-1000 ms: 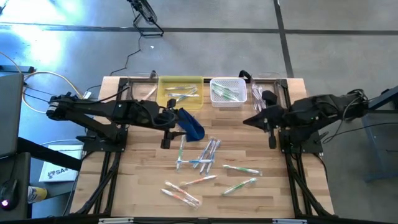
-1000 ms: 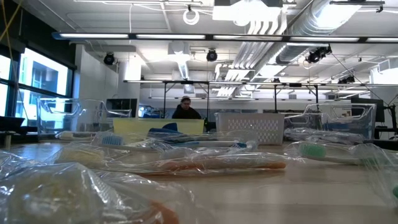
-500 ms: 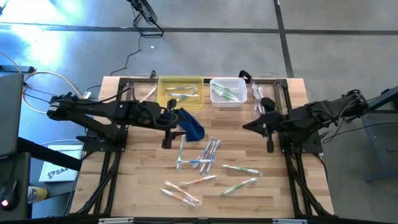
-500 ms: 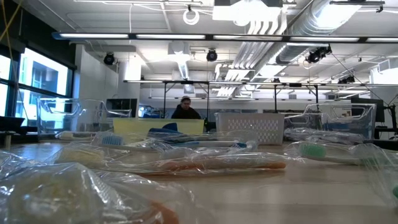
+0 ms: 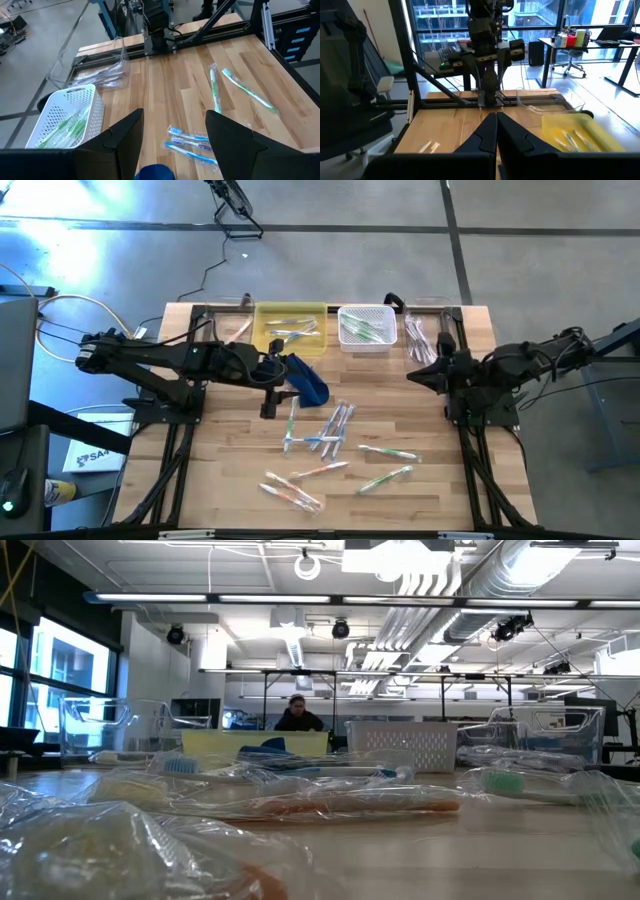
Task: Pick & Place Toothbrushes
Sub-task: Put the blue toothbrush into the yellow bin
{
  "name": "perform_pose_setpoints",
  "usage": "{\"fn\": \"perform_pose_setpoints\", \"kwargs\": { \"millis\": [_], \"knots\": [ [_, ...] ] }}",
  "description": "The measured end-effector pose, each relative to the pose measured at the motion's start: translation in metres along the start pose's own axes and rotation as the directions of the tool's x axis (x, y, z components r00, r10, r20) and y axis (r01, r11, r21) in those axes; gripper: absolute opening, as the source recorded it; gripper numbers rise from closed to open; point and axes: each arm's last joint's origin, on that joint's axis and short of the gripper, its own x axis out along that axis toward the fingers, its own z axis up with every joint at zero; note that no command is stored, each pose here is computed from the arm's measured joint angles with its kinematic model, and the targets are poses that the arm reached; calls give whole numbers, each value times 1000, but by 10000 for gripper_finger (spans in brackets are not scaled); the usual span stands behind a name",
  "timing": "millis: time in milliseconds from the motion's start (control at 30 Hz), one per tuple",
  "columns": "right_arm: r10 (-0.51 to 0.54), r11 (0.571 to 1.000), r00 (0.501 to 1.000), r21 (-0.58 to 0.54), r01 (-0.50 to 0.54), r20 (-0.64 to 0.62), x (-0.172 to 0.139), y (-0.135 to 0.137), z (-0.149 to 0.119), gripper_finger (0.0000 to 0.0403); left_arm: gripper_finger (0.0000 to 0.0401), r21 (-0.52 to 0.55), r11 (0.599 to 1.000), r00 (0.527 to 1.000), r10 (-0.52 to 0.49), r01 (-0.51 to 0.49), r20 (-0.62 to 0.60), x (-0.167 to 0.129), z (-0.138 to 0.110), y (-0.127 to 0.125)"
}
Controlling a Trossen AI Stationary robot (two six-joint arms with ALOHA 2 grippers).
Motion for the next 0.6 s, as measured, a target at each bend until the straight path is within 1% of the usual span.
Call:
{"fn": "perform_pose_setpoints", "kwargs": {
  "millis": [367, 600],
  "knots": [
    [-3, 999, 1000, 52, 4, -28, -2, -3, -24, 2, 207, 0, 1000, 1000, 0, 0, -3, 1, 0, 0],
    [-2, 998, 1000, 59, 3, -24, -1, -3, -29, 2, 207, 0, 1000, 1000, -2, 2, -3, 1, 0, 0]
  ]
}}
